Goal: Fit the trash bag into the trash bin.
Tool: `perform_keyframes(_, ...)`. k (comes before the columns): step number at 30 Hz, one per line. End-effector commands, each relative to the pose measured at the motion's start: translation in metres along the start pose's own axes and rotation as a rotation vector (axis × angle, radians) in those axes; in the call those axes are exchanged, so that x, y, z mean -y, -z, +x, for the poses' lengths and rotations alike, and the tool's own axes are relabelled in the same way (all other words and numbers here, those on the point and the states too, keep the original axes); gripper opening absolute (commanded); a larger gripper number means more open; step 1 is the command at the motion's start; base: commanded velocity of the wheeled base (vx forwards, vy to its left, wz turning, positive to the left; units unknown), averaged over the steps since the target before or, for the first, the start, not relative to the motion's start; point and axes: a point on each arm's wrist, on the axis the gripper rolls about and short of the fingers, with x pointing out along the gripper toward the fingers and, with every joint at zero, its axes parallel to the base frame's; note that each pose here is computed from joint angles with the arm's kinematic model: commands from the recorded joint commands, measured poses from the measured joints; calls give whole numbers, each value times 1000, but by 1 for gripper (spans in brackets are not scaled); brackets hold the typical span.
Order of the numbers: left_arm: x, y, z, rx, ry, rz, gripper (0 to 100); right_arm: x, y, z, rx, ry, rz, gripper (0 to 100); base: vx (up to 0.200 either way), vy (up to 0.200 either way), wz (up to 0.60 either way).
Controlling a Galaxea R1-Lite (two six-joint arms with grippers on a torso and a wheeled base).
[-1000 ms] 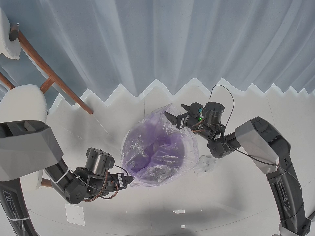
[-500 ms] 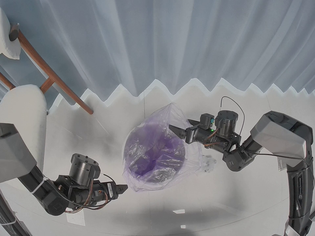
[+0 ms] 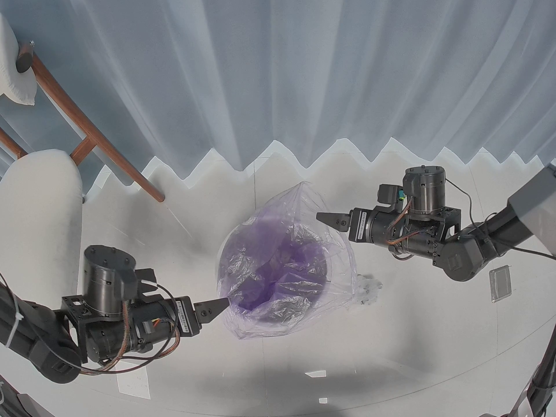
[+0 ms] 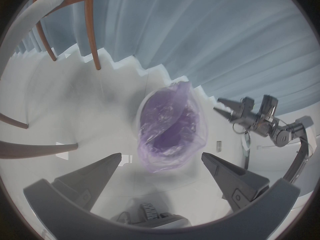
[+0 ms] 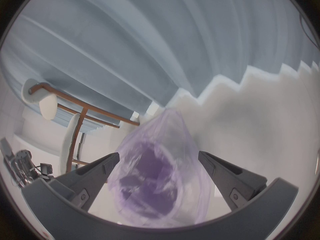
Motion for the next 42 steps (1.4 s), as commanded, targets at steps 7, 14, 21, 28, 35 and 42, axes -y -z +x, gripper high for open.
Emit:
perform_keyframes(7,4,-6,-52,106,129,-106,100,-64,51,-23,-281,10,103,100,0,0,0)
perform_keyframes(14,0,-2,-60,115,129,-108,100,-42,89,3,-388,85,106,100,0,0,0)
perform_keyframes(21,0,-4,-60,119,131,-110,100,-23,103,22,-385,119,27,100,0,0,0)
perform_keyframes(28,0,-3,-60,119,132,-107,100,-12,82,32,-291,136,1,100,0,0,0)
perform_keyframes(35,0,-2,-59,109,134,-107,100,0,61,47,-209,170,8,100,0,0,0)
perform_keyframes(42,1,-4,-58,115,135,-105,100,-1,69,61,-258,184,-29,100,0,0,0)
